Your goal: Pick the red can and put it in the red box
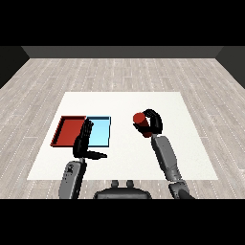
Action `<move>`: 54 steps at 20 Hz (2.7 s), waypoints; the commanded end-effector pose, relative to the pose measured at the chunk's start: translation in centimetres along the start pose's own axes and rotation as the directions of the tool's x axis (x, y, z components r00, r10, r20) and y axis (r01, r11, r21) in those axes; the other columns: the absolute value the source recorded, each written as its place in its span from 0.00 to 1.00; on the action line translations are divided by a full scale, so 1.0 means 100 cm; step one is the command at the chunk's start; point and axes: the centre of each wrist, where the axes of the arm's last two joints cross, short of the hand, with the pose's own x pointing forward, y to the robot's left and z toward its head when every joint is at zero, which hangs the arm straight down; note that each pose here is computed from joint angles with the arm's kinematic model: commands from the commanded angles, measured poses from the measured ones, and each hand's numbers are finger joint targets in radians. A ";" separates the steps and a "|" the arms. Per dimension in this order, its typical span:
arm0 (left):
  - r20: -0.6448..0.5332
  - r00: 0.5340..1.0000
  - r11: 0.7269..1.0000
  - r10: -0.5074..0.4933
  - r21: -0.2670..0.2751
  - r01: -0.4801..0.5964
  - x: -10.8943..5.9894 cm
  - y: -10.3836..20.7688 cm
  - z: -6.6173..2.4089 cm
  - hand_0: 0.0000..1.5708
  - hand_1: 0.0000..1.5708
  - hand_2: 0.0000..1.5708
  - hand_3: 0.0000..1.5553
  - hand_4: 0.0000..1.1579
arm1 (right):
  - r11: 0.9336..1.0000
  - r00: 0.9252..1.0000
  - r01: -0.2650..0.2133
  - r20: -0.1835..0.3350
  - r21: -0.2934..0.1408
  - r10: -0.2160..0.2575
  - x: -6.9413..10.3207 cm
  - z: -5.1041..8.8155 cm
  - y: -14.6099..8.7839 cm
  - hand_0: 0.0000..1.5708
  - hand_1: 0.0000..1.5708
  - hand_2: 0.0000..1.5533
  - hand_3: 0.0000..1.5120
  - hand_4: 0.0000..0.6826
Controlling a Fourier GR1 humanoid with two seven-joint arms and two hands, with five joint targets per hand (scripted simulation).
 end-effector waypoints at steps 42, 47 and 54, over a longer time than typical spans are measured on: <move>-0.230 0.971 0.991 0.062 -0.105 -0.088 -0.064 -0.095 -0.0242 0.00 0.00 0.00 0.00 0.00 | 0.982 0.981 0.145 0.111 0.118 -0.158 0.043 0.053 0.105 0.94 0.94 0.92 0.93 0.94; -0.251 0.966 0.992 0.058 -0.092 -0.083 -0.063 -0.117 -0.0056 0.00 0.00 0.00 0.00 0.00 | 0.983 0.978 0.142 0.136 0.116 -0.157 0.050 0.060 0.126 0.96 0.96 0.94 0.94 0.96; -0.240 0.968 0.986 0.078 -0.126 -0.110 -0.071 -0.105 -0.0251 0.00 0.00 0.00 0.00 0.00 | 0.980 0.978 0.151 0.128 0.126 -0.167 0.033 0.050 0.116 0.97 0.97 0.94 0.93 0.95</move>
